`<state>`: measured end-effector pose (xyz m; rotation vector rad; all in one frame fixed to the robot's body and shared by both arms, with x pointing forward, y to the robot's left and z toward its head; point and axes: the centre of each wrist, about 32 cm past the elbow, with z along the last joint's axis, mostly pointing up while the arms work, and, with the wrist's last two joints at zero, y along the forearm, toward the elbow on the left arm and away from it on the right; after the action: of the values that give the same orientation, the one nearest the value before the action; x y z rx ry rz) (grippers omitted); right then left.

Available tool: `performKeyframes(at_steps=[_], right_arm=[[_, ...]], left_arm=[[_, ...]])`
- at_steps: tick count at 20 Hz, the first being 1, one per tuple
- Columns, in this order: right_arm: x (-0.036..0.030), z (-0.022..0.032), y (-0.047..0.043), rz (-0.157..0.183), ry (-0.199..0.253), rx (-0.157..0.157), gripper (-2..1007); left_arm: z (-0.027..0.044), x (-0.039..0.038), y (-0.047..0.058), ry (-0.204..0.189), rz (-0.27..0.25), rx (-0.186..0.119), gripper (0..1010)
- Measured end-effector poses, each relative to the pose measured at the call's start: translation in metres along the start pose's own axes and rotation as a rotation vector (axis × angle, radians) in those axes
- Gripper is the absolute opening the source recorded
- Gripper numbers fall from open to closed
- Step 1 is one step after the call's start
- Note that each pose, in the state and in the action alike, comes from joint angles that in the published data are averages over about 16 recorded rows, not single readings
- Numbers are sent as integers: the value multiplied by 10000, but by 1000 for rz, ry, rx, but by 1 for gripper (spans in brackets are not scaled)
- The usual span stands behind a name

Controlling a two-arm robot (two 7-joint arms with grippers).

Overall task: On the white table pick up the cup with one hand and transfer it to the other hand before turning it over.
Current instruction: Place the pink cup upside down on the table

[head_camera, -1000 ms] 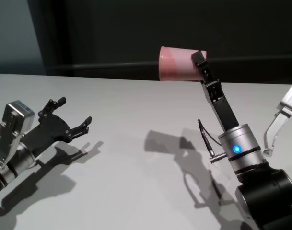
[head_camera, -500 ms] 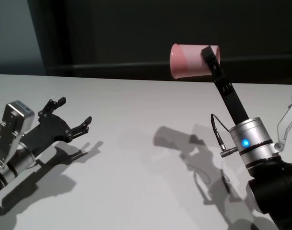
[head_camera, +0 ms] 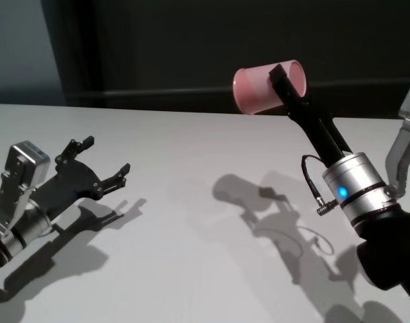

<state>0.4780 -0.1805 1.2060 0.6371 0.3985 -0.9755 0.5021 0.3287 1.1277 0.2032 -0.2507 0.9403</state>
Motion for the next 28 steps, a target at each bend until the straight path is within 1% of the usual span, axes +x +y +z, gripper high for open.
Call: performKeyframes(at_steps=[4,8,12,14,17,21,28], right_arm=[[-68,80,45,-18,-132,-61,743],[-134,140,89,-37,-258,-128,743],[-189,173,126,-59,-367,-195,743],[-211,179,140,-70,-412,-227,743],[-239,181,158,-88,-470,-272,743],[-267,167,177,-107,-523,-332,743],[-303,116,203,-126,-586,-435,743]], left_arm=[[0,0,0,0,0,0,1001],[0,0,0,0,0,0,1001],[0,0,0,0,0,0,1001],[0,0,0,0,0,0,1001],[0,0,0,0,0,0,1001],[0,0,0,0,0,0,1001],[0,0,0,0,0,0,1001]])
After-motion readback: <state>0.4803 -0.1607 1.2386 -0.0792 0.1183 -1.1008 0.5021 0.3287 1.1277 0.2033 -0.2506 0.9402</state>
